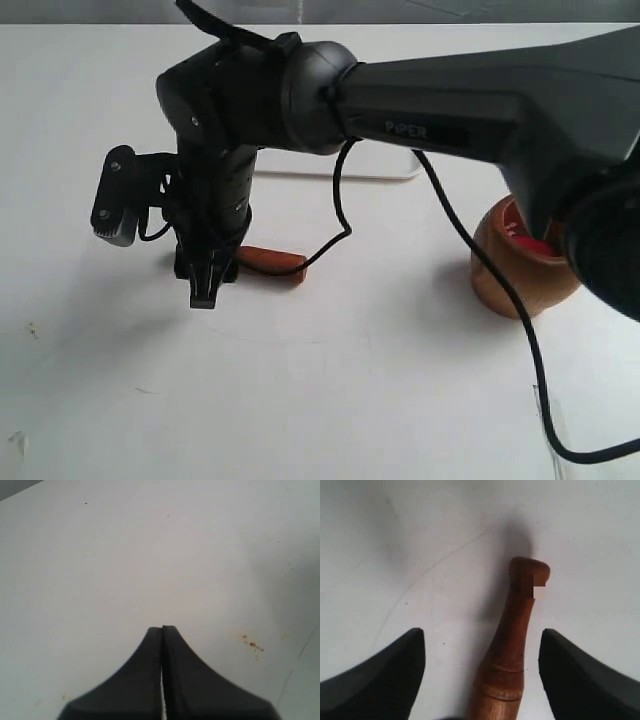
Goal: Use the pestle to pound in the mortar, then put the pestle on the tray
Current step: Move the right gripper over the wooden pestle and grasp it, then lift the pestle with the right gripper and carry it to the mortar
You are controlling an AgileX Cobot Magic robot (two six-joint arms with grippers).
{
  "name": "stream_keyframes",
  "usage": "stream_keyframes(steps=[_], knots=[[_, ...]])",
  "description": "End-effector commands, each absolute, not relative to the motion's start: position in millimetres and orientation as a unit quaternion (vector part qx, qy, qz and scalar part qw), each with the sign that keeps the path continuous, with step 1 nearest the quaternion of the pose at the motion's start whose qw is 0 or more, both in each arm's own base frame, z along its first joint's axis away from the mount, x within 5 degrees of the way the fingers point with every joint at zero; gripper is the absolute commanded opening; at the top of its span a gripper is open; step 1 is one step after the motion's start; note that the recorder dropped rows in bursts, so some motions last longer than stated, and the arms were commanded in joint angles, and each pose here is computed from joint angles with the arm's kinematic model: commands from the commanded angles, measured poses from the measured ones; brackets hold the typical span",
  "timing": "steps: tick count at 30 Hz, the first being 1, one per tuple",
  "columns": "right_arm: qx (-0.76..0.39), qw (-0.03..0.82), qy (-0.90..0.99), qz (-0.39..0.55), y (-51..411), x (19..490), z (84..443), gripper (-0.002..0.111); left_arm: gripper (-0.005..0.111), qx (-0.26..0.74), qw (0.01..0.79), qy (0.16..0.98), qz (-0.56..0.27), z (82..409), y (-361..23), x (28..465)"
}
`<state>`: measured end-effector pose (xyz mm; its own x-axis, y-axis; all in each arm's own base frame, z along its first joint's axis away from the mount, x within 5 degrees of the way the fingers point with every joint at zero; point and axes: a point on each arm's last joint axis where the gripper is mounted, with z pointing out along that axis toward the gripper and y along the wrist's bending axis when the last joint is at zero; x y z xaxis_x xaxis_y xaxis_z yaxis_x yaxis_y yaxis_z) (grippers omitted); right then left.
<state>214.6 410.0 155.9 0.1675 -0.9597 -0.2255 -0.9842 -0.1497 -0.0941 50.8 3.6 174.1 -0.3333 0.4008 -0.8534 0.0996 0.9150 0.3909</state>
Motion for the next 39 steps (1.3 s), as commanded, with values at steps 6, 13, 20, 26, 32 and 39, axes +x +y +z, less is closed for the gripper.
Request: stream_keyframes(steps=[6, 13, 20, 26, 32, 39], knots=[[-0.737, 0.16, 0.656, 0.036, 414, 228, 153, 0.057, 0.0, 0.153, 0.559, 0.805, 0.128, 174, 3, 51], [-0.727, 0.168, 0.665, 0.041, 416, 229, 153, 0.053, 0.0, 0.153, 0.559, 0.805, 0.128, 174, 3, 51], [-0.706, 0.167, 0.687, 0.044, 415, 229, 153, 0.053, 0.0, 0.153, 0.559, 0.805, 0.128, 174, 3, 51], [-0.695, 0.163, 0.699, 0.042, 414, 229, 153, 0.053, 0.0, 0.153, 0.559, 0.805, 0.128, 174, 3, 51], [-0.709, 0.142, 0.69, 0.018, 408, 229, 146, 0.053, 0.0, 0.153, 0.559, 0.805, 0.128, 174, 3, 51], [-0.711, 0.153, 0.687, 0.016, 412, 232, 128, 0.053, 0.0, 0.153, 0.559, 0.805, 0.128, 174, 3, 51]])
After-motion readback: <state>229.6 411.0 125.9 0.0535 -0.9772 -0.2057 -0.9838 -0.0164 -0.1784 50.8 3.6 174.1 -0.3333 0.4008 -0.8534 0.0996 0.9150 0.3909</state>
